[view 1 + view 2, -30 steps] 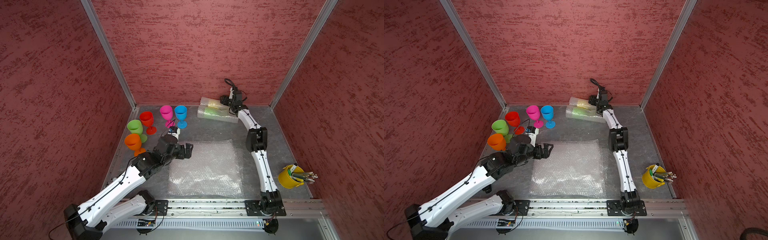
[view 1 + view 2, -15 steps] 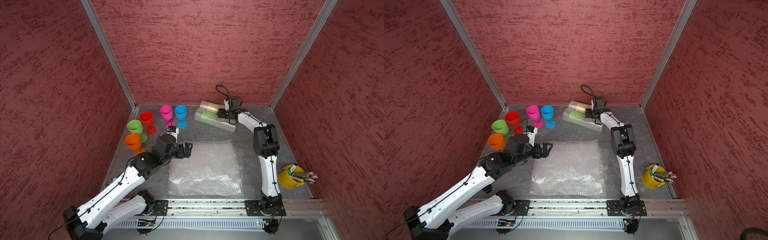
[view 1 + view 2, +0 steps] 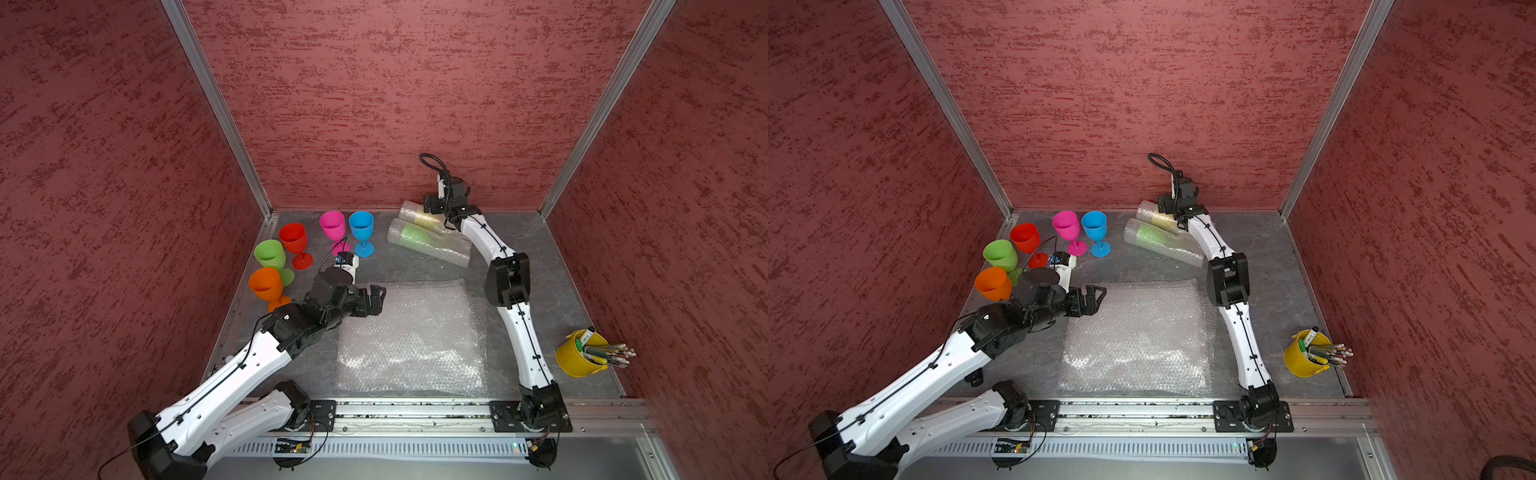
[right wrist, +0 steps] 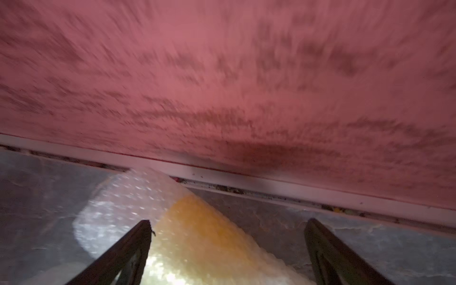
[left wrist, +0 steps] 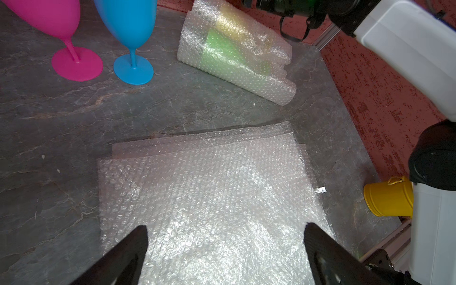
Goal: Unpack wine glasses from bubble wrap
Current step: Move the bubble wrap to the center of the board.
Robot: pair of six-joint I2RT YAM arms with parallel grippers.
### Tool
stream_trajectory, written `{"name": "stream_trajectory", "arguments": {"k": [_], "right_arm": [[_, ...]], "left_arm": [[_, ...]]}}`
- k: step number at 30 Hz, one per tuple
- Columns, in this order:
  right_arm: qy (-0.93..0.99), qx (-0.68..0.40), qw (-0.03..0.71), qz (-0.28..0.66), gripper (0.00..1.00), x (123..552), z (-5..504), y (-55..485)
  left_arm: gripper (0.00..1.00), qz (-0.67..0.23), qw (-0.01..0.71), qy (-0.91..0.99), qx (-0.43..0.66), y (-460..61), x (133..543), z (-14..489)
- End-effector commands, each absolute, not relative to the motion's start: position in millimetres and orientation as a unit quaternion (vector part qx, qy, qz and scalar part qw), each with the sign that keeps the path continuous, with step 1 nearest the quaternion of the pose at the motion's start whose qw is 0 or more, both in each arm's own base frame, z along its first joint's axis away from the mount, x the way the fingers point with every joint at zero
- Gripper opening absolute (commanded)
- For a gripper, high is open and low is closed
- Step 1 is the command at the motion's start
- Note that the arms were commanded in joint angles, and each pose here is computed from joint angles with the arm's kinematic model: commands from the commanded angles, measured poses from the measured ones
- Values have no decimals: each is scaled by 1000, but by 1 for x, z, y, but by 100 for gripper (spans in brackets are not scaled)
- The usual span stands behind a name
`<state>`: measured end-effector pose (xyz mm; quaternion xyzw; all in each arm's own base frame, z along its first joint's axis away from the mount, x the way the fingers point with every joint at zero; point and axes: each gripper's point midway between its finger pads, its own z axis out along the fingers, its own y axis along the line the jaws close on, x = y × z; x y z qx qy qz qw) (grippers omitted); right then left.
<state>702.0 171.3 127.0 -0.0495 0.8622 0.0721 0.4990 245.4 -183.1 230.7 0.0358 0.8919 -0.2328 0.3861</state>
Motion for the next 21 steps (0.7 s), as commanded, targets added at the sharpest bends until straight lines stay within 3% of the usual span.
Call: {"name": "stream_trajectory", "arguments": {"k": [1,5,11,17,21], "right_arm": [[845,-44,520,116,99,717,131,167],[838,-70,496,214,99,711,126,188],[871,-105,408,253,99,680,86,199],[907,-123,337,221,99,647,48,192],[928,-142,325,114,99,637,34,175]], "left_arm": [[100,-231,393,889,35,-183,249,233],[100,-231,392,890,37,-184,250,232],[100,-234,393,888,36,-185,250,233],[100,-241,392,887,38,-186,248,234],[100,-246,394,885,39,-187,247,236]]}}
